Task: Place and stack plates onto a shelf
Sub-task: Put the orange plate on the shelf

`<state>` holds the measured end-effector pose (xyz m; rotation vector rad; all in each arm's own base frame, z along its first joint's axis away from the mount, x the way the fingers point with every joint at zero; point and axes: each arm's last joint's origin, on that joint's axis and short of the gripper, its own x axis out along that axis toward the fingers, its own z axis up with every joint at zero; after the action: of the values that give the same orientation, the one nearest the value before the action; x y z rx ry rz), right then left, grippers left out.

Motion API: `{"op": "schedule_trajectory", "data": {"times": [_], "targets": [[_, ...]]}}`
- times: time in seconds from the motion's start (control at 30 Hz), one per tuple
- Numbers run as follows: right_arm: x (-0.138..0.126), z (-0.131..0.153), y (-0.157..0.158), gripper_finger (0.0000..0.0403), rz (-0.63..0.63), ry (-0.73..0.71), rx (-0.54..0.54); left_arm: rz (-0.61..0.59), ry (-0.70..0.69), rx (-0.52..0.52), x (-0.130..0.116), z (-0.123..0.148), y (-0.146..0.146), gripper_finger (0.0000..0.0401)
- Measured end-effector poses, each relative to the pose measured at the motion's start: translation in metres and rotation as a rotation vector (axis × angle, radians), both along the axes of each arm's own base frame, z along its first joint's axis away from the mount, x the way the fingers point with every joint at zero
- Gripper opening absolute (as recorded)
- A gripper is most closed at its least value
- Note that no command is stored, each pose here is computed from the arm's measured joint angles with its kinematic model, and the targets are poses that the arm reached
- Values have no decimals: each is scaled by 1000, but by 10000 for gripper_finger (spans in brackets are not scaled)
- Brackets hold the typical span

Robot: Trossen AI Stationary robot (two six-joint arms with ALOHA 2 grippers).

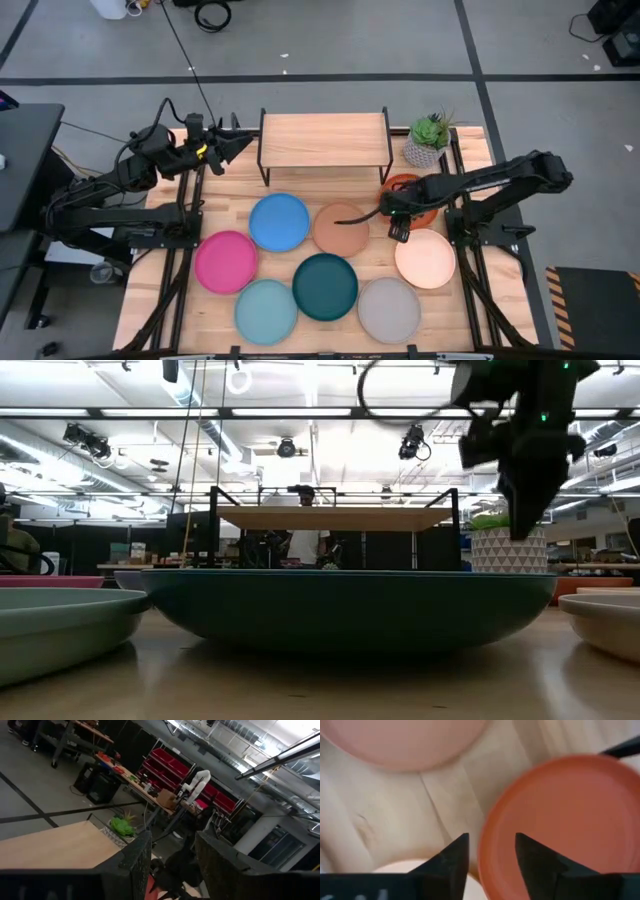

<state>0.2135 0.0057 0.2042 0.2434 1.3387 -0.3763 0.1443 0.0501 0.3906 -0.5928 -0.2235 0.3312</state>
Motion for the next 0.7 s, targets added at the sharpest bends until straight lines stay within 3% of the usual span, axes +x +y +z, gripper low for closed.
{"op": "schedule_trajectory", "data": {"times": [0.17, 0.3, 0.7], "targets": [[8, -23, -3, 245, -41, 114, 8, 0, 0, 0, 0, 0, 0, 160], [14, -40, -4, 267, -110, 188, 20, 0, -2, -5, 0, 0, 0, 160], [22, -58, -4, 217, -131, 227, -15, -1, -4, -8, 0, 0, 0, 160]]}}
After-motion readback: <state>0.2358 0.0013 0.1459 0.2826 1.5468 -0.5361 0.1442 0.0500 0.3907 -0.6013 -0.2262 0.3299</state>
